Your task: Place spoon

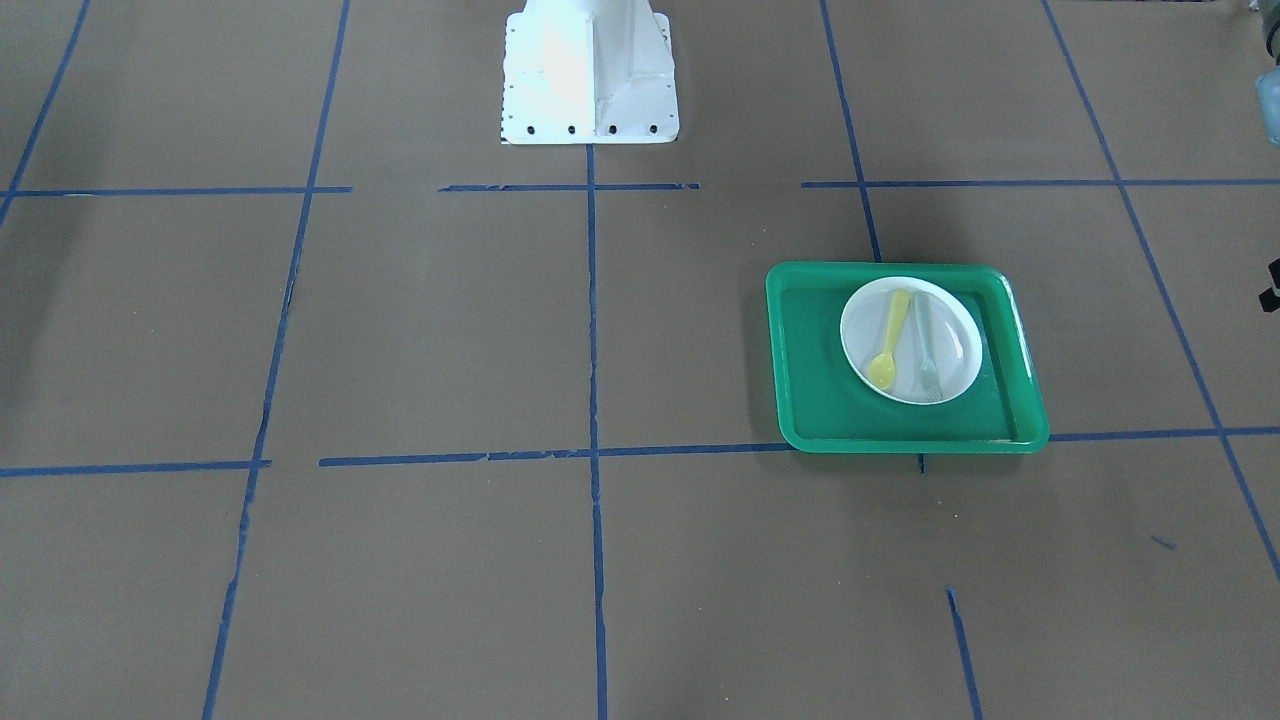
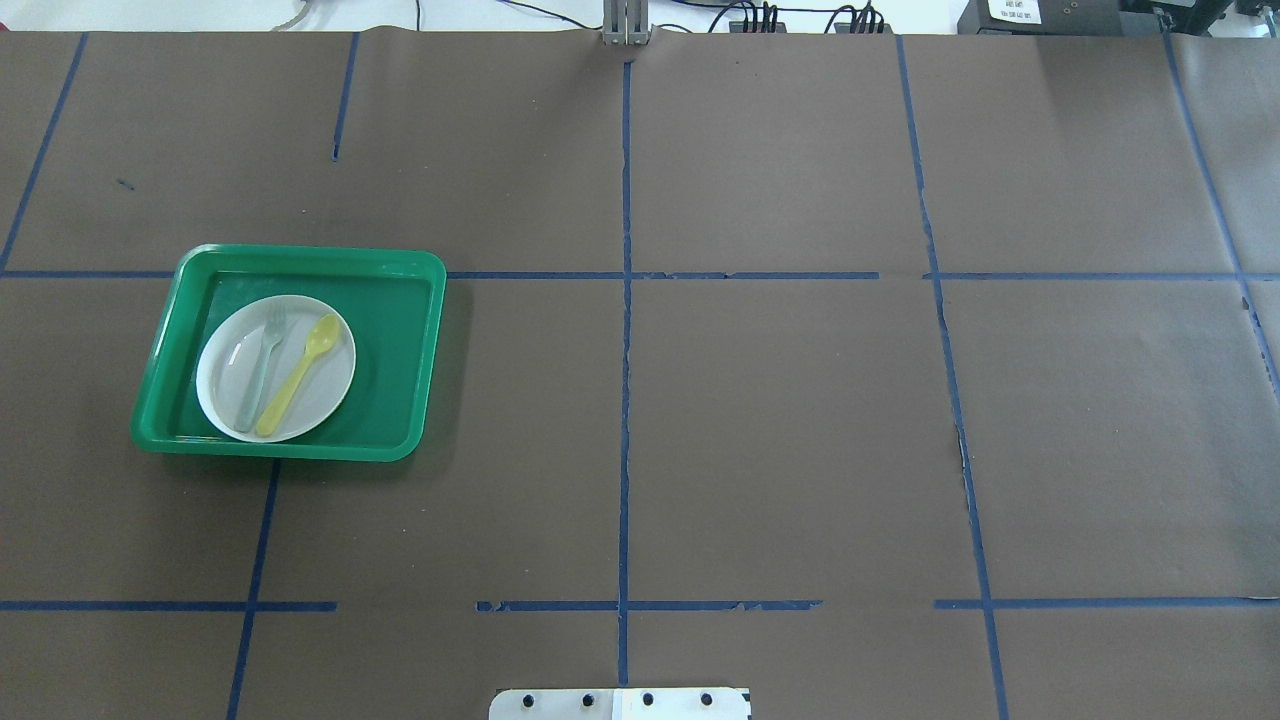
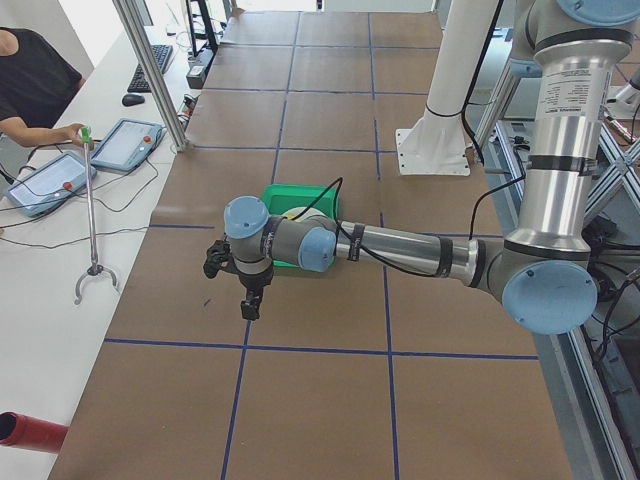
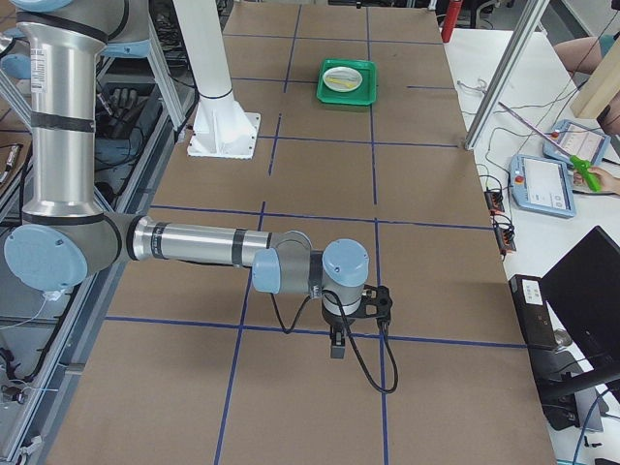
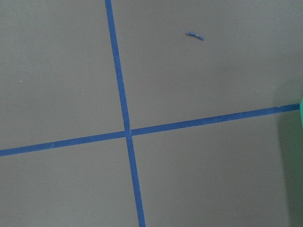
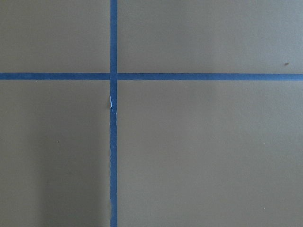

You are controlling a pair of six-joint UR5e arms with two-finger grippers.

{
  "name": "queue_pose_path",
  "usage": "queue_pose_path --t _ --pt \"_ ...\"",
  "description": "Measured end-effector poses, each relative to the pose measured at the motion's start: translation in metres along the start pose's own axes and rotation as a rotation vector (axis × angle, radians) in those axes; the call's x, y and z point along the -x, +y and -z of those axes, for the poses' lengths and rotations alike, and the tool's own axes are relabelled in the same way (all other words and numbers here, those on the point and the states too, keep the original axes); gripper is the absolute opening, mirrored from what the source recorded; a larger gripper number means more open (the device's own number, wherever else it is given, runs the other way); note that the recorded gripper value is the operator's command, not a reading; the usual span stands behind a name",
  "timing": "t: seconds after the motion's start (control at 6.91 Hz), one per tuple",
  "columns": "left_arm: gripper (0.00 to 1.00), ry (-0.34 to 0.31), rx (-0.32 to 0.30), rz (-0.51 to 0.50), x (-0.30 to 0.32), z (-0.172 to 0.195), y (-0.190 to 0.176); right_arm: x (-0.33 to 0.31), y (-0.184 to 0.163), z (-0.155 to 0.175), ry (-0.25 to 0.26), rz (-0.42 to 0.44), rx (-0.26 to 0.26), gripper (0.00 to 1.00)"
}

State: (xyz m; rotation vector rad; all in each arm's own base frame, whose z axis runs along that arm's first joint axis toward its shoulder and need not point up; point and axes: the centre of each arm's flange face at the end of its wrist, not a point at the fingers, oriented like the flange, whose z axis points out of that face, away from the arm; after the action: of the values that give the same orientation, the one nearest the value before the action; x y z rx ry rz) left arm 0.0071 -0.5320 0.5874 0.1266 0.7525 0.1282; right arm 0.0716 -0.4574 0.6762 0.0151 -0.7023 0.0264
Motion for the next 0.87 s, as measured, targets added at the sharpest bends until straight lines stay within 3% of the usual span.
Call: queue_pose_path --t 0.58,0.87 --pt "1.0 0.0 -0.005 0.002 -0.003 0.002 -0.001 0.0 0.0 0.0 0.0 0.0 0.0 1.0" --pt "1.0 0.039 -0.043 -0.075 -0.051 -0.012 -0.015 0.0 0.0 0.0 0.0 0.0 0.0 1.0"
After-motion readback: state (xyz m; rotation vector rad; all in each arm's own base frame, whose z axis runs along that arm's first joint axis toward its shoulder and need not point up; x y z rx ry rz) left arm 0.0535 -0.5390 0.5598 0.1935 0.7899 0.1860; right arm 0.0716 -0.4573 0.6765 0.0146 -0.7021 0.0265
